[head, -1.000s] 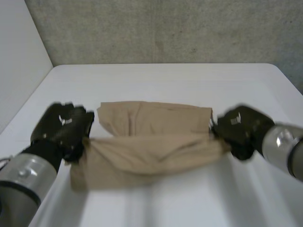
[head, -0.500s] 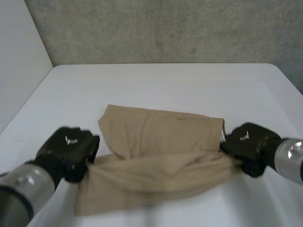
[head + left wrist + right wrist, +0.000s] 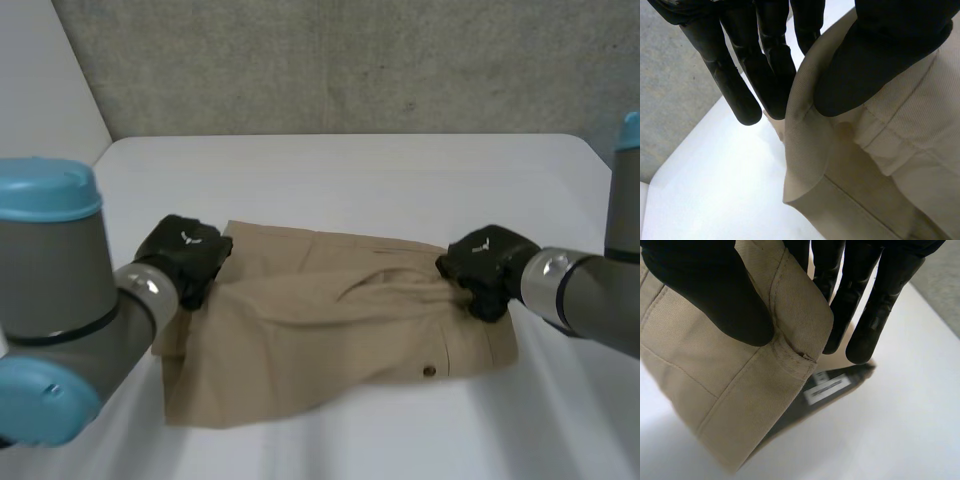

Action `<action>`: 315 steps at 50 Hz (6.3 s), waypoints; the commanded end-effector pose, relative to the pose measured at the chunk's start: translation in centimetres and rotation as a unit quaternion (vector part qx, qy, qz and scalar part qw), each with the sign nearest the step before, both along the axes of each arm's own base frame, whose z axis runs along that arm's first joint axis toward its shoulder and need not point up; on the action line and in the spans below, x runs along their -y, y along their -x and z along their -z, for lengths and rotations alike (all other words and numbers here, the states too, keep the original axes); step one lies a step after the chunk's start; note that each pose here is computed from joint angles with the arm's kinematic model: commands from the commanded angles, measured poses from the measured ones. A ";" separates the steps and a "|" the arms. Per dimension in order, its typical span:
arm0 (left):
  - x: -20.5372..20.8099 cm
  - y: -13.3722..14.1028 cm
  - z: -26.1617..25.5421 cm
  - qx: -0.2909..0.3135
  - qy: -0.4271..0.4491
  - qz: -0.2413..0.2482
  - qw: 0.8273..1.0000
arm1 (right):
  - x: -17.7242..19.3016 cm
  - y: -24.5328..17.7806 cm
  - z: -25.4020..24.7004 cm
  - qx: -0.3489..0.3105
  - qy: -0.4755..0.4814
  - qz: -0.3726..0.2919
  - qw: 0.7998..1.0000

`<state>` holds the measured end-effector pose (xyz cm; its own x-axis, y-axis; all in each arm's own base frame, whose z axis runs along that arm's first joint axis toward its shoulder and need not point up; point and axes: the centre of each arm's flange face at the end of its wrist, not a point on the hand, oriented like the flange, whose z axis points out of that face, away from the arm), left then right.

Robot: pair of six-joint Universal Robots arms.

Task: Fold the shorts.

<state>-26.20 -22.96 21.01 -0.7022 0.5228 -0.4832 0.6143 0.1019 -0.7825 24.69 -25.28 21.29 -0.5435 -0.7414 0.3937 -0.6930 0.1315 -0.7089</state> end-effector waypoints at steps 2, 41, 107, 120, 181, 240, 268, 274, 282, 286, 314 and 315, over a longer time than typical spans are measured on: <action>-2.2 -1.6 -2.4 -0.017 0.035 -0.004 0.999 | -1.1 0.2 -0.3 -0.026 0.027 -0.032 0.999; -4.1 -2.7 -5.5 -0.130 0.206 -0.025 0.970 | 3.1 -2.0 -3.7 0.142 0.192 0.060 0.969; 4.6 0.6 -0.3 -0.058 0.086 -0.009 0.995 | -6.0 3.4 2.0 -0.070 0.003 -0.028 0.997; 7.7 3.3 4.6 -0.048 0.006 0.083 0.995 | -6.0 3.2 2.3 -0.070 0.006 -0.032 0.997; -3.6 -2.0 -4.3 -0.091 -0.045 0.006 0.995 | 0.5 1.4 1.3 0.063 0.032 0.071 0.995; -12.9 0.3 6.1 -0.071 -0.137 -0.107 0.982 | 4.1 -3.6 3.6 0.159 0.048 0.120 0.979; -8.6 -0.5 2.0 -0.116 -0.016 -0.114 0.987 | 4.4 -3.4 3.0 0.163 0.074 0.125 0.976; -4.6 -1.2 -1.9 -0.121 0.052 -0.111 0.985 | 4.2 -3.3 2.5 0.141 0.088 0.110 0.980; 2.1 -0.4 -1.9 -0.121 0.084 -0.072 0.986 | 4.2 -3.1 1.9 0.137 0.100 0.110 0.979; 6.1 1.3 -2.9 -0.133 0.126 -0.057 0.981 | 5.1 -2.0 1.9 0.134 0.101 0.128 0.977; -5.7 -1.6 -1.8 -0.095 -0.028 -0.034 0.994 | 2.7 -1.1 -1.4 0.115 0.140 0.097 0.979; -5.7 -1.6 -1.8 -0.095 -0.028 -0.034 0.994 | 2.5 -0.8 -1.7 0.110 0.144 0.096 0.979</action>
